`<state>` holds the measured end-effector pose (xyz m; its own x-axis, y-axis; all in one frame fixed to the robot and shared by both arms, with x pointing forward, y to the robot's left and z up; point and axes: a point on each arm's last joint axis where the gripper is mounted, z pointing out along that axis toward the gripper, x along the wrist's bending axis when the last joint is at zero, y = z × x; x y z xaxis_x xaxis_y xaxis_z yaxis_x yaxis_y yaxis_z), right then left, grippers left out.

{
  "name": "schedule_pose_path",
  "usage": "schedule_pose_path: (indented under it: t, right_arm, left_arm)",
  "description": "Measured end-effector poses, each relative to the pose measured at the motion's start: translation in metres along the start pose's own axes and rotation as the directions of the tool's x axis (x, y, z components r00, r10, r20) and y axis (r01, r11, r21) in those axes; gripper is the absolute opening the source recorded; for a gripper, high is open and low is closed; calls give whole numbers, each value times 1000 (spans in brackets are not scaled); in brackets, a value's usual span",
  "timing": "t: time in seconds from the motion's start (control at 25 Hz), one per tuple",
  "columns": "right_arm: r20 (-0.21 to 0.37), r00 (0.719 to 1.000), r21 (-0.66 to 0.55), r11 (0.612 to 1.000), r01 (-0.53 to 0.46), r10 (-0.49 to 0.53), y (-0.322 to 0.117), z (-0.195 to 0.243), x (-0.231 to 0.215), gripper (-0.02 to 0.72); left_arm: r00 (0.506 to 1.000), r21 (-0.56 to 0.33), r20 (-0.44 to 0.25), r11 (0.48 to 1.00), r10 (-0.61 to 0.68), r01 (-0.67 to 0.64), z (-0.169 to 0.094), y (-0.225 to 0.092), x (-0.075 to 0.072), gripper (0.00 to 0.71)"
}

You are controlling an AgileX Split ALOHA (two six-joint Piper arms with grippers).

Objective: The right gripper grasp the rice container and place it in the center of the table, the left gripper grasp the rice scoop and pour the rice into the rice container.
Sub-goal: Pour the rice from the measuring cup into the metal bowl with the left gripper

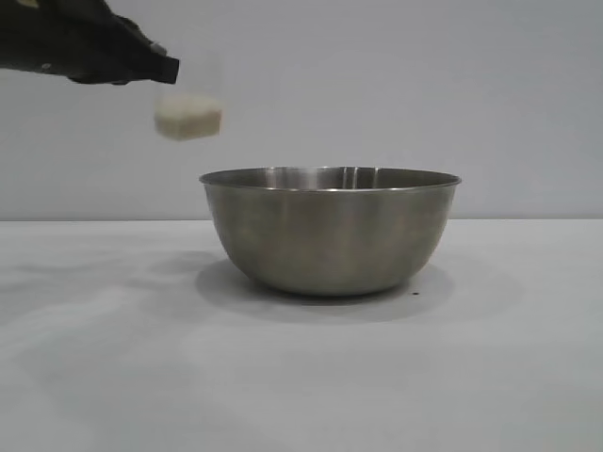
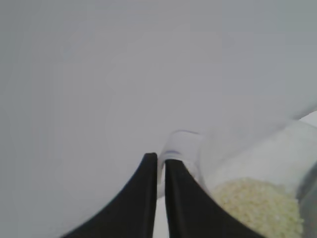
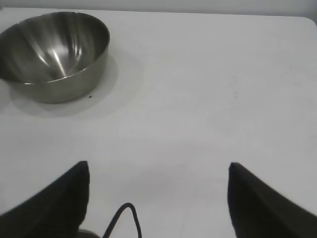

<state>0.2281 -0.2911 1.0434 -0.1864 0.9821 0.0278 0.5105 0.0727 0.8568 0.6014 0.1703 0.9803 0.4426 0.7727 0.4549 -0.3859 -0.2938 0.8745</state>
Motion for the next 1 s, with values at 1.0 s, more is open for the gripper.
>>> schedule_pose_path:
  t: [1.0]
  right_arm:
    - [0, 1000, 0, 1000, 0, 0, 0, 0, 0, 533]
  left_arm:
    - [766, -325, 322, 825, 557, -463, 29, 37, -28, 0]
